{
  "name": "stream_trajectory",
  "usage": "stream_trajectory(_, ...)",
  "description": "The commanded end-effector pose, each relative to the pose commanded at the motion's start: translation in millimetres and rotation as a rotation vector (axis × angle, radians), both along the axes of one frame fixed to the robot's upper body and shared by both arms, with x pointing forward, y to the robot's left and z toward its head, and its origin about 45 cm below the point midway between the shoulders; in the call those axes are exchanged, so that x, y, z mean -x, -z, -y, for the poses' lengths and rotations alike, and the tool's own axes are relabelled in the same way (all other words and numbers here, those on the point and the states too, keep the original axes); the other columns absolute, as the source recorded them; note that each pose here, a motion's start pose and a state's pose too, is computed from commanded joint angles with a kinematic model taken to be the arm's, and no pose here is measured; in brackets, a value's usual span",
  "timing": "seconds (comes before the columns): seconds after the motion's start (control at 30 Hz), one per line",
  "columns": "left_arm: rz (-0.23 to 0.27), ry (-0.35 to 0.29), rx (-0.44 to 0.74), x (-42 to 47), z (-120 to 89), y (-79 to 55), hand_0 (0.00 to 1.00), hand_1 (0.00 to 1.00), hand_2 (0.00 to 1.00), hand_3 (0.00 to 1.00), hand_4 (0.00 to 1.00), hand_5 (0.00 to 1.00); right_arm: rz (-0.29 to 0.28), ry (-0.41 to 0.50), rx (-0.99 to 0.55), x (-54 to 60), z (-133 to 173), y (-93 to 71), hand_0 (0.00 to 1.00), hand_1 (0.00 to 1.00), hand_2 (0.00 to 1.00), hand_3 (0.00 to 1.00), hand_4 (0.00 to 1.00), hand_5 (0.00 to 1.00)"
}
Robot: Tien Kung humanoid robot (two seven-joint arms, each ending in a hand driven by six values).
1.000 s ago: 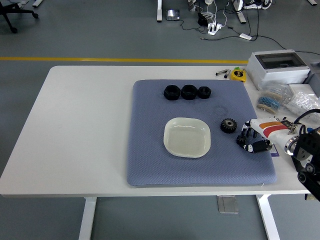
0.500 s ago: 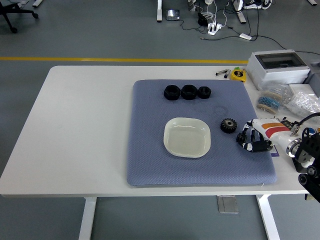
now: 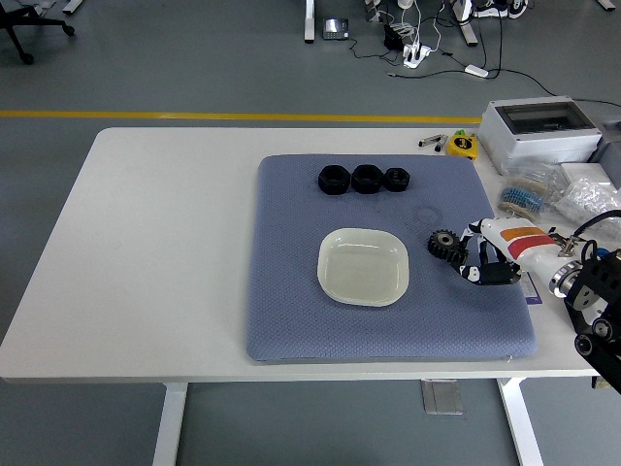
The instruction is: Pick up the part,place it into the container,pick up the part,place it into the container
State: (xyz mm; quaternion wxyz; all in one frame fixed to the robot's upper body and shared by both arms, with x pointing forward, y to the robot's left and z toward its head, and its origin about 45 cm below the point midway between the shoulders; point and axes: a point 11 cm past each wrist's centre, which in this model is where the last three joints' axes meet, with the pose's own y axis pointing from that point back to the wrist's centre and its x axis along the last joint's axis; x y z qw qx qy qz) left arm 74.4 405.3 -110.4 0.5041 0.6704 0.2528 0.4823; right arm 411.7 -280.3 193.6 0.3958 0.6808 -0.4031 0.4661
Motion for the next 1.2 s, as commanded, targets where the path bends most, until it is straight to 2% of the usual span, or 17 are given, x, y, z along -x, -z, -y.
stream_trajectory(0.37,-0.003,-0.001,-0.001,1.1,-1,0.0,0.699,0.707,0.741,0.643,0.67,0.658,0.107,-0.155,-0.055,1.6,-72,-24.5,0.034,0.145,0.274,0.494,0.649,0.432)
stream_trajectory(0.4,-0.003,-0.001,-0.001,1.2,-1,-0.1,0.699,0.707,0.741,0.643,0.67,0.658,0.109,-0.164,-0.052,1.1,-77,-24.8,0.034,0.145,0.274,0.494,0.649,0.432)
stream_trajectory(0.43,-0.004,0.0,-0.001,1.2,-1,-0.1,0.699,0.707,0.743,0.644,0.669,0.657,0.11,-0.173,-0.047,0.7,-81,-24.8,0.077,0.191,0.348,0.515,0.689,0.389)
stream_trajectory(0.6,-0.005,0.0,-0.002,1.3,-2,-0.3,0.699,0.707,0.743,0.644,0.669,0.657,0.1,-0.233,0.025,-1.2,-105,-14.9,0.077,0.191,0.348,0.515,0.689,0.389)
stream_trajectory(0.63,-0.005,0.0,-0.002,1.2,-2,-0.4,0.699,0.706,0.742,0.645,0.67,0.656,0.099,-0.242,0.042,-1.4,-108,-11.9,0.157,0.228,0.384,0.67,0.884,0.414)
stream_trajectory(0.8,-0.005,0.001,-0.003,0.8,-2,-0.7,0.699,0.706,0.742,0.645,0.67,0.656,0.111,-0.261,0.127,-2.2,-113,1.3,0.157,0.228,0.384,0.67,0.884,0.414)
stream_trajectory(0.83,-0.005,0.001,-0.003,0.7,-2,-0.7,0.699,0.706,0.742,0.645,0.67,0.656,0.114,-0.261,0.139,-1.9,-112,3.1,0.174,0.251,0.419,0.827,0.933,0.403)
stream_trajectory(0.9,-0.005,0.0,-0.003,0.7,-2,-0.7,0.699,0.706,0.742,0.645,0.67,0.656,0.122,-0.26,0.144,-1.3,-111,3.8,0.174,0.251,0.419,0.827,0.933,0.403)
stream_trajectory(1.0,-0.006,0.001,-0.004,1.3,-3,-0.8,0.699,0.706,0.742,0.645,0.67,0.656,0.135,-0.259,0.144,-0.8,-110,1.6,0.174,0.251,0.419,0.827,0.933,0.403)
stream_trajectory(1.03,-0.007,0.002,-0.004,1.4,-3,-0.8,0.7,0.706,0.741,0.645,0.671,0.655,0.139,-0.258,0.14,-0.9,-109,0.1,0.182,0.259,0.449,0.895,0.998,0.394)
stream_trajectory(1.2,-0.01,0.005,-0.004,1.7,-3,-0.8,0.7,0.706,0.741,0.645,0.671,0.655,0.169,-0.214,0.101,-5.3,-102,-11.6,0.182,0.259,0.449,0.895,0.998,0.394)
